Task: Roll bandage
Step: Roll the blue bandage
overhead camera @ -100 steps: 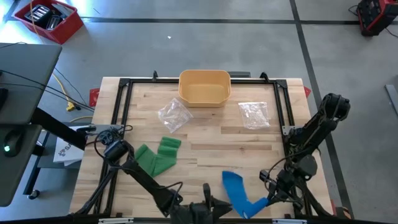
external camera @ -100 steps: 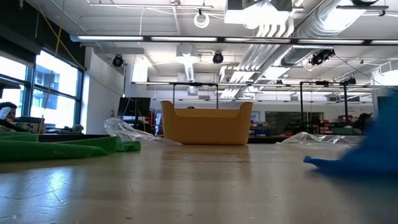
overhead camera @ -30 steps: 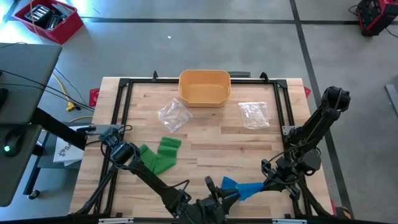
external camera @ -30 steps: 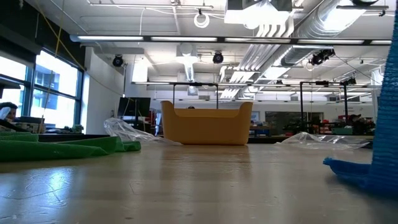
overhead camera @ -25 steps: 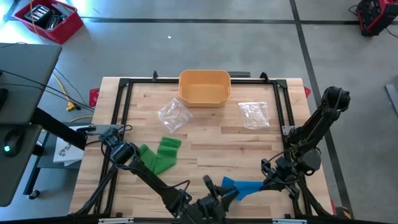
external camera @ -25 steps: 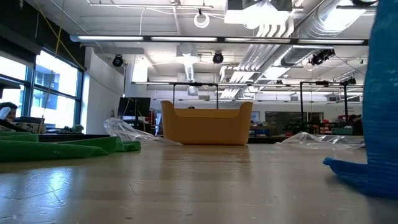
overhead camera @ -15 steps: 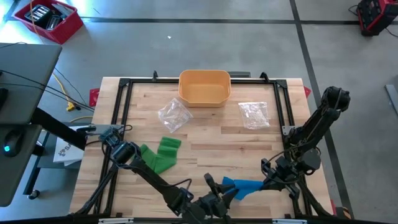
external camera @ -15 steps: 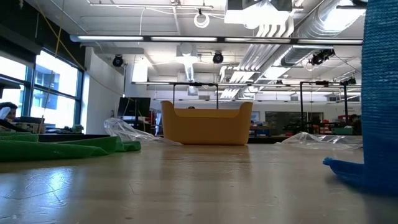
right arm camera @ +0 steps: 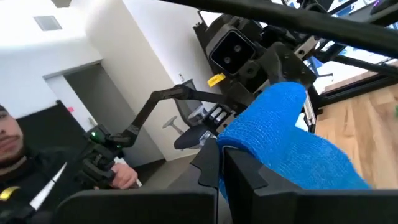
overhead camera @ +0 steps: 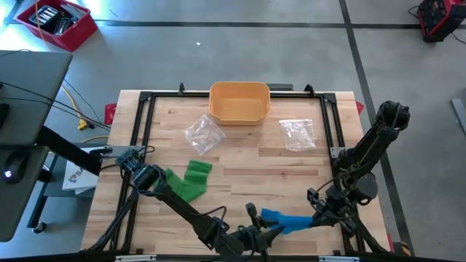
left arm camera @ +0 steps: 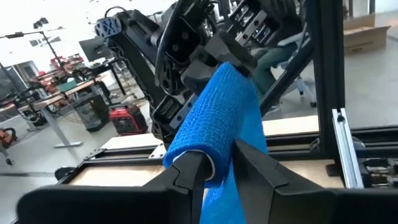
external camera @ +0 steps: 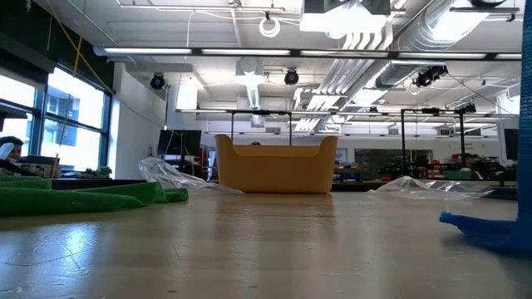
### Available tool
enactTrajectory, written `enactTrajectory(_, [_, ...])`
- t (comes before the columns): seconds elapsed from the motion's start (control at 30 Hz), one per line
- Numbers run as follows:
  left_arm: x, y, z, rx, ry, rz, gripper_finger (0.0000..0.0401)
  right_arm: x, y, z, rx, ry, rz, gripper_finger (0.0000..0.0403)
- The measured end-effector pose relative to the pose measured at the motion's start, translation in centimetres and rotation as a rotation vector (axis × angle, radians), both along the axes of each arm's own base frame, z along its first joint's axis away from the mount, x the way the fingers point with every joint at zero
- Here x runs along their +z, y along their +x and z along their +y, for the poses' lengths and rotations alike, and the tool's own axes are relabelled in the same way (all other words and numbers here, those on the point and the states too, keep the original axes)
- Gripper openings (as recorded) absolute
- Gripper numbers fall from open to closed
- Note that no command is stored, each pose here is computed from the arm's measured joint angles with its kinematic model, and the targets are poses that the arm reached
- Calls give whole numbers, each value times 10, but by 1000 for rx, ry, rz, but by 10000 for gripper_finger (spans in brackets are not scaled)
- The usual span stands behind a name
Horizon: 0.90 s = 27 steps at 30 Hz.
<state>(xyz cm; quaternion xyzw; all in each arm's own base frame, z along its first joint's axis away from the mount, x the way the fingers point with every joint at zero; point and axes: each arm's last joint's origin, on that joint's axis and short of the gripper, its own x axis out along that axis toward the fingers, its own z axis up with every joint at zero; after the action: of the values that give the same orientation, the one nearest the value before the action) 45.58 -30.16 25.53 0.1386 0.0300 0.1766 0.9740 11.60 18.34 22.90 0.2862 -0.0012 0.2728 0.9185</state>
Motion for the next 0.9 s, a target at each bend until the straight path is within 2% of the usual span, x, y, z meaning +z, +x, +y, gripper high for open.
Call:
enactTrajectory(0.13, [0, -3, -5, -22, -12, -4, 31, -2, 0, 0, -17, -101, -36, 0])
enactTrajectory(0.23, [2, -8, -11, -41, -62, -19, 8, -3, 1, 0, -45, -163, -55, 9])
enactTrajectory(0.43, [19, -21, -15, -2, -167, -59, 9, -5, 3, -3, -175, -305, -83, 84])
enactTrajectory(0.63, [35, -30, -15, 1, -271, -94, 7, -5, 3, -1, -249, -566, -155, 150])
enactTrajectory(0.73, [43, -35, -17, -28, -295, -99, 7, 7, 1, 11, -238, -712, -194, 159])
enactTrajectory(0.9, [60, -45, -19, -113, -363, -105, 6, 35, -9, 34, -281, -971, -172, 160])
